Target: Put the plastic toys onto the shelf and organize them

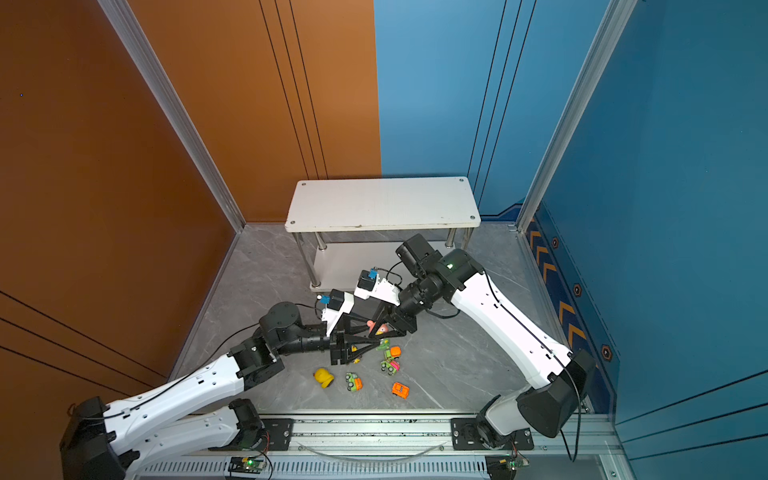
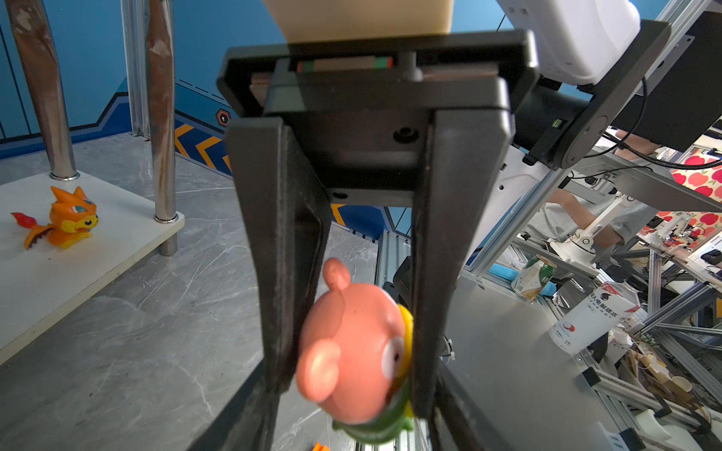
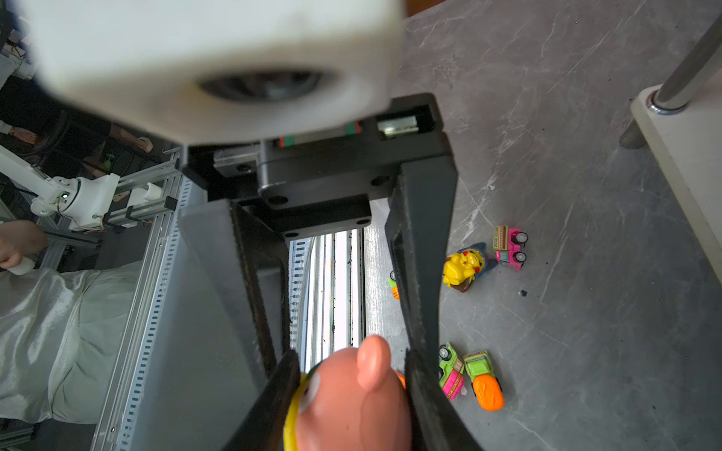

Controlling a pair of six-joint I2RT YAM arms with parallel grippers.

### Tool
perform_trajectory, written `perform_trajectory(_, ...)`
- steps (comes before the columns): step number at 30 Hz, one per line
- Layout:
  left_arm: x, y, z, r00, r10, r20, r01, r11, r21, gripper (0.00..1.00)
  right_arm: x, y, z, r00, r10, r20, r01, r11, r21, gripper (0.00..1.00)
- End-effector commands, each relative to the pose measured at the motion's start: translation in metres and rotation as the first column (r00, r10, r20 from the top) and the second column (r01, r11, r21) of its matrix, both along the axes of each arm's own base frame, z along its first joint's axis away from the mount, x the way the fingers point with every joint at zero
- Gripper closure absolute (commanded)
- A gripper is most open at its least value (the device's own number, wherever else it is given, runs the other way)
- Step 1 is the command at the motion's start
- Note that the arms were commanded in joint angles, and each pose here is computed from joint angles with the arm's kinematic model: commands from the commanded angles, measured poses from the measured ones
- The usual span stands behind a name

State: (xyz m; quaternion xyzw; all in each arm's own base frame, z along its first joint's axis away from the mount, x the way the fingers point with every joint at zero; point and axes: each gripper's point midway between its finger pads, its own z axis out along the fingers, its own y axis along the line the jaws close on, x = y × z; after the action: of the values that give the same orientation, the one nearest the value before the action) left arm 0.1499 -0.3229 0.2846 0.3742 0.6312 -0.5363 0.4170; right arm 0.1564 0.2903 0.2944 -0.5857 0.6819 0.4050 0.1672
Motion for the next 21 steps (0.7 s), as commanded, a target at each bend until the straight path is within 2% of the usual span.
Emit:
perform_trajectory(1,-0.010,-0.007,0.025,0.998,-0.054,0.024,0.055,0.997,-0.059,0.35,0.002,0.010,0.021,0.998,0.020,0.059,-0.025,0.997,0.075,1.00)
perform_trajectory(3,-0.011,-0.007,0.024,0.998,-0.056,0.024,0.058,0.997,-0.059,0.29,0.002,0.010,0.023,0.998,0.024,0.062,-0.029,0.996,0.083,1.00)
perform_trajectory(5,-0.011,-0.006,0.023,0.999,-0.049,0.022,0.050,0.997,-0.059,0.28,0.003,0.010,0.027,0.998,0.022,0.061,-0.028,0.995,0.097,1.00)
perform_trajectory(6,-0.011,-0.005,0.022,0.999,-0.045,0.021,0.046,0.997,-0.058,0.32,0.003,0.009,0.029,0.998,0.023,0.060,-0.029,0.994,0.105,1.00)
perform_trajectory(8,-0.010,-0.002,0.022,0.999,-0.025,0.032,0.027,0.998,-0.061,0.51,0.002,0.009,0.031,0.998,0.023,0.063,-0.030,0.993,0.111,1.00)
perform_trajectory(9,-0.009,0.000,0.023,0.999,-0.013,0.040,0.016,0.998,-0.065,0.56,0.002,0.009,0.031,0.998,0.024,0.061,-0.030,0.993,0.112,1.00)
perform_trajectory(15,-0.004,0.005,0.032,0.998,0.012,0.068,-0.007,0.997,-0.073,0.58,-0.003,0.009,0.029,0.998,0.033,0.054,-0.038,0.993,0.108,1.00)
perform_trajectory(19,-0.003,0.000,0.032,0.998,-0.003,0.058,0.006,0.998,-0.063,0.67,-0.004,0.009,0.029,0.998,0.037,0.057,-0.042,0.993,0.108,1.00)
perform_trajectory(21,-0.001,-0.003,0.031,0.998,-0.007,0.054,0.010,0.998,-0.057,0.74,-0.015,0.015,0.030,0.995,0.073,0.061,-0.079,0.991,0.108,1.00)
